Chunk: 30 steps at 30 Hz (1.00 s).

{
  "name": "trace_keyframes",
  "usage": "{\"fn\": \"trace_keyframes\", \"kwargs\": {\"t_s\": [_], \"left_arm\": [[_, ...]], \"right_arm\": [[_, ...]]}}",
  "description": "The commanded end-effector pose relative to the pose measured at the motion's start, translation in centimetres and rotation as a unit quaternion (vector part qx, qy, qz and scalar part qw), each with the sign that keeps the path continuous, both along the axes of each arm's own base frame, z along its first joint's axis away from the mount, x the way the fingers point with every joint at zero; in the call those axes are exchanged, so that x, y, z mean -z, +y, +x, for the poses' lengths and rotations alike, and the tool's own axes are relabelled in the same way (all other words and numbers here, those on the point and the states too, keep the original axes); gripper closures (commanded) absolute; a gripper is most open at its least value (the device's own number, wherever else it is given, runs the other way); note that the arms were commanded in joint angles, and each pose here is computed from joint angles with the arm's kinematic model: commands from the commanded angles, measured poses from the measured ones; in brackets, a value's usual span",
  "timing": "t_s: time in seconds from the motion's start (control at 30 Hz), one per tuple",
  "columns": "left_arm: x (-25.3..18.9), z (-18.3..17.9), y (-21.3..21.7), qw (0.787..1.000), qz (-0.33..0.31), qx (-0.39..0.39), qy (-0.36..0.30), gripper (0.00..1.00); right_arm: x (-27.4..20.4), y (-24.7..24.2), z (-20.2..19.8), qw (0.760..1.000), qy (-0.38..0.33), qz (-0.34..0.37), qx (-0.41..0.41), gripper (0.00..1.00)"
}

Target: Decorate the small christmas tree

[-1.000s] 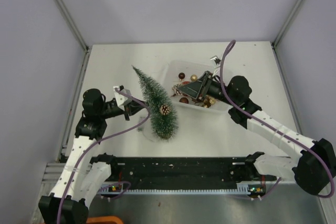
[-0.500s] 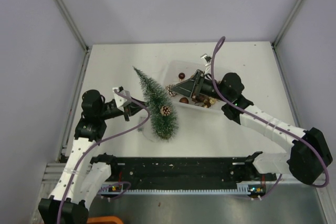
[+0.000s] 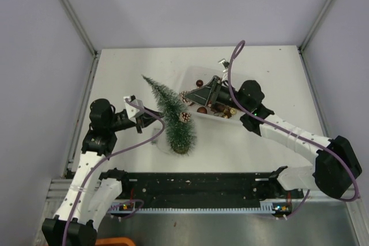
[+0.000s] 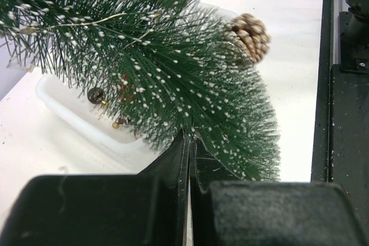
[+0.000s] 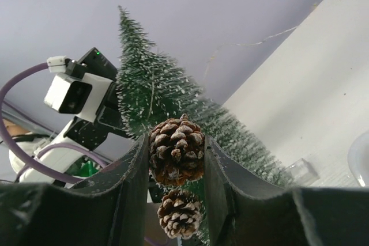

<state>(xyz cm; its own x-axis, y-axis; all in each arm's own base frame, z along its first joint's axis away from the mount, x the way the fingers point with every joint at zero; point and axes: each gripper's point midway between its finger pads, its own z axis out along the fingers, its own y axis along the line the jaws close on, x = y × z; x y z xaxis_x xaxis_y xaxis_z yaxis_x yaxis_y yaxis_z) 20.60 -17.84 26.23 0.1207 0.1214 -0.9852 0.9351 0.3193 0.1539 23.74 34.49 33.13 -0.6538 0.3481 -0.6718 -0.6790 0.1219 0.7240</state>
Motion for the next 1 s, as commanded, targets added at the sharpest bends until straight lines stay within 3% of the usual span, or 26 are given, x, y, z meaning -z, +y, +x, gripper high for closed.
{"fn": "trace_keyframes", "kwargs": {"t_s": [0.0, 0.37, 0.97], "left_arm": [[-1.0, -0.7, -0.3, 1.000, -0.006, 0.017, -0.022, 1.00], [-0.8, -0.8, -0.3, 1.000, -0.005, 0.018, -0.022, 1.00], [-0.9, -1.3, -0.5, 0.999, -0.003, 0.030, -0.031, 1.00]], "right_arm": [[0.3, -0.3, 0.3, 0.999, -0.022, 0.004, 0.027, 0.88], [2.4, -2.0, -0.9, 0.999, -0.005, -0.003, 0.045, 0.89], [-3.2, -0.6, -0.4, 0.998, -0.050, 0.042, 0.021, 0.89]]}}
